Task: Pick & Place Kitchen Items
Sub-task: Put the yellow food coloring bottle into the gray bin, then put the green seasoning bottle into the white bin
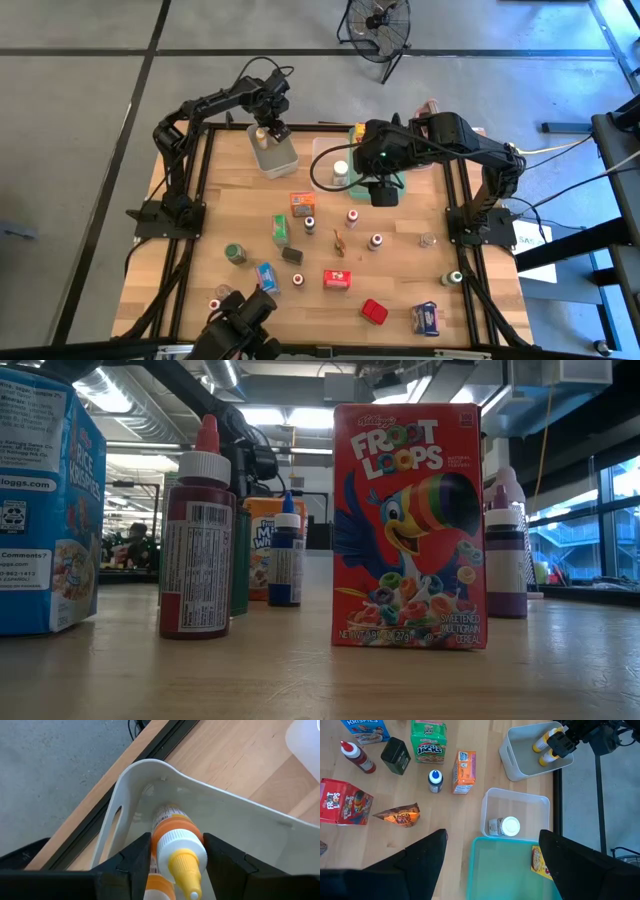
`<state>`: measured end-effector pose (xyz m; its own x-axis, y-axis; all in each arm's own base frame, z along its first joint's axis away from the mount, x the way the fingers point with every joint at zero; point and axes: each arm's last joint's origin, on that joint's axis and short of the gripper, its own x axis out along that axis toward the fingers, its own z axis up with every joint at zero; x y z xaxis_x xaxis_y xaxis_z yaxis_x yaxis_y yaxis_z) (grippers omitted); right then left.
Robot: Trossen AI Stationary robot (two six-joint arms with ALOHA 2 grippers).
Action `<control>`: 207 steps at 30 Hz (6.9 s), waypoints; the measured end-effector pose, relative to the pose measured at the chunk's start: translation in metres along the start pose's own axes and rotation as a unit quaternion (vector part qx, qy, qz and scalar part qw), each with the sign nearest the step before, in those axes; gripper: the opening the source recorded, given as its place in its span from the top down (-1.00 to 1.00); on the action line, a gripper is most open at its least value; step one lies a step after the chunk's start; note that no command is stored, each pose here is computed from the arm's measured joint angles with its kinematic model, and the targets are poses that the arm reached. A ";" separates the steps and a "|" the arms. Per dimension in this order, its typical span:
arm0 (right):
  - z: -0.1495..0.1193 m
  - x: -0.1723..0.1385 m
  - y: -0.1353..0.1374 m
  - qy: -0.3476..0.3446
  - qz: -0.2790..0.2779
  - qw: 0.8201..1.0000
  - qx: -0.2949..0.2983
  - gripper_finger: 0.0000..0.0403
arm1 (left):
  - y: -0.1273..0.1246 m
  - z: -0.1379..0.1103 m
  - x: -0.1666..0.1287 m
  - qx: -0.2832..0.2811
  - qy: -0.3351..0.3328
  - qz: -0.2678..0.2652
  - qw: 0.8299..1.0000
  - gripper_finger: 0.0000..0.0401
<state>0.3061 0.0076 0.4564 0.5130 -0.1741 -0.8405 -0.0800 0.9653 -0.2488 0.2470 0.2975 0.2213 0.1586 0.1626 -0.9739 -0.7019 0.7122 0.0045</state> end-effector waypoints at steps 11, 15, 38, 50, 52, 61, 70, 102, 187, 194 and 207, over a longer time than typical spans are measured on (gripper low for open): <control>0.000 0.000 0.000 0.000 0.000 1.000 0.003 -0.59 | 0.000 0.000 0.000 0.000 0.001 0.000 1.000 0.11; 0.000 0.000 0.000 0.000 0.000 1.000 0.004 -0.59 | 0.000 0.000 0.000 0.003 0.000 -0.004 1.000 0.01; 0.000 0.000 0.000 0.000 0.001 1.000 0.008 -0.59 | -0.001 -0.007 -0.044 0.004 -0.054 0.006 0.999 -0.16; 0.000 0.000 0.000 0.000 0.000 1.000 0.029 -0.59 | -0.028 -0.051 -0.153 0.029 -0.182 0.004 0.983 -0.16; 0.000 0.000 0.000 0.000 0.001 0.999 0.037 -0.59 | -0.036 -0.062 -0.172 0.042 -0.208 -0.004 0.977 -0.17; 0.001 -0.001 0.006 -0.002 0.005 0.998 0.064 -0.59 | -0.058 -0.111 -0.221 0.088 -0.254 -0.046 0.962 -0.17; 0.002 -0.002 0.011 -0.004 0.010 0.995 0.099 -0.59 | -0.060 -0.120 -0.230 0.099 -0.266 -0.056 0.957 -0.17; 0.005 -0.010 0.043 -0.010 0.036 0.985 0.166 -0.59 | -0.103 -0.176 -0.234 0.177 -0.113 -0.142 0.967 -0.72; 0.033 0.038 0.105 0.006 0.025 0.983 0.179 -0.59 | -0.215 -0.350 -0.075 0.296 -0.079 -0.089 0.948 -0.53; 0.033 0.038 0.105 0.003 0.025 0.983 0.180 -0.59 | -0.217 -0.351 -0.072 0.296 -0.072 -0.081 0.949 -0.20; 0.033 0.038 0.105 0.003 0.025 0.984 0.174 -0.59 | -0.216 -0.352 -0.075 0.284 -0.043 -0.101 0.953 -0.01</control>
<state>0.3455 0.1090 0.4146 0.5114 -0.1249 -0.8502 0.1933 0.9807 -0.0278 0.1423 -0.1093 0.2131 0.3229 0.0213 -0.9462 -0.1660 0.9855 -0.0345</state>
